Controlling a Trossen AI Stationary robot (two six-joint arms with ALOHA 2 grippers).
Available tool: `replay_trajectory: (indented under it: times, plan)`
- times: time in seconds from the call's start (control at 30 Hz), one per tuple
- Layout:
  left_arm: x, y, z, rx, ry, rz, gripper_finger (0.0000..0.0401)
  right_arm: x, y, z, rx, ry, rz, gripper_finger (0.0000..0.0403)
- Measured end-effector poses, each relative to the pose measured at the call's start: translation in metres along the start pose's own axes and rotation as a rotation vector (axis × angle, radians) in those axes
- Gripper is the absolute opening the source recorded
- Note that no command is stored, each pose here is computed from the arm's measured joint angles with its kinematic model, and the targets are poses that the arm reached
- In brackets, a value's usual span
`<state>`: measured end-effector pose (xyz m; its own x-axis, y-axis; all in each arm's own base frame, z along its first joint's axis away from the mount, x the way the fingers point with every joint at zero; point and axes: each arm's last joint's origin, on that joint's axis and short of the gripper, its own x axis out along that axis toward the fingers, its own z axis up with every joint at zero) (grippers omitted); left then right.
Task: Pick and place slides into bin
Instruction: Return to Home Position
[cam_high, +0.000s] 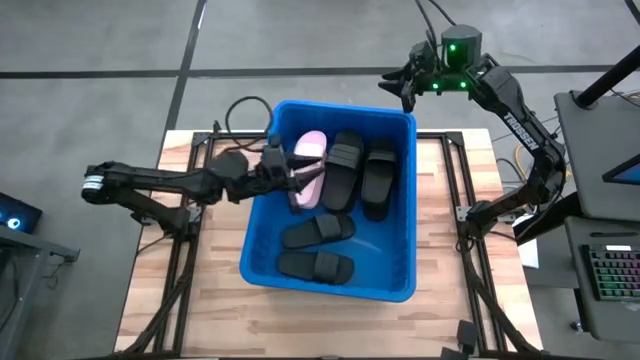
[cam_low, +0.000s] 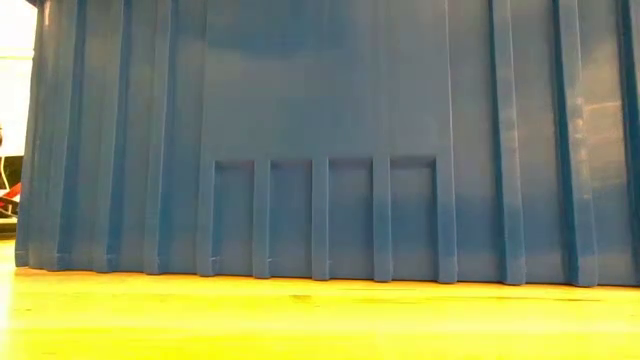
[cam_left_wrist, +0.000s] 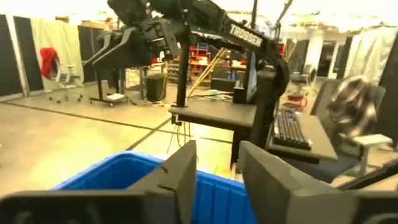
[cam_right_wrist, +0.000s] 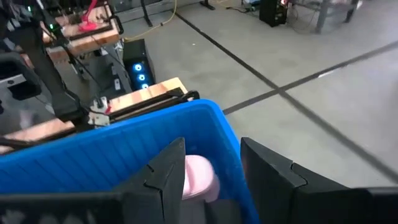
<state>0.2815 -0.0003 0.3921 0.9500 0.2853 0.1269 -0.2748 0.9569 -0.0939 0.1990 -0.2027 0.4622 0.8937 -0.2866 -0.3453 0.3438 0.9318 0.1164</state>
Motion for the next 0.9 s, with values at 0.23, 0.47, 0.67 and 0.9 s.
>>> replay_trajectory:
  times: [0.23,0.47,0.67,0.9]
  plan:
    - [-0.029,0.004,0.016,-0.001,-0.029,-0.140,0.0013,0.000,0.000,0.000,0.131,0.001,0.002,0.0146]
    - [-0.076,0.016,0.005,0.047,0.023,-0.182,0.0003,0.003,0.006,0.000,0.168,0.009,0.022,0.0146]
    - [-0.130,0.034,-0.026,0.061,0.021,-0.208,0.0001,0.009,0.020,0.000,0.102,0.018,0.071,0.0146]
    - [-0.164,0.047,-0.061,0.029,0.020,-0.271,0.0000,0.018,0.040,0.000,0.054,0.030,0.048,0.0146]
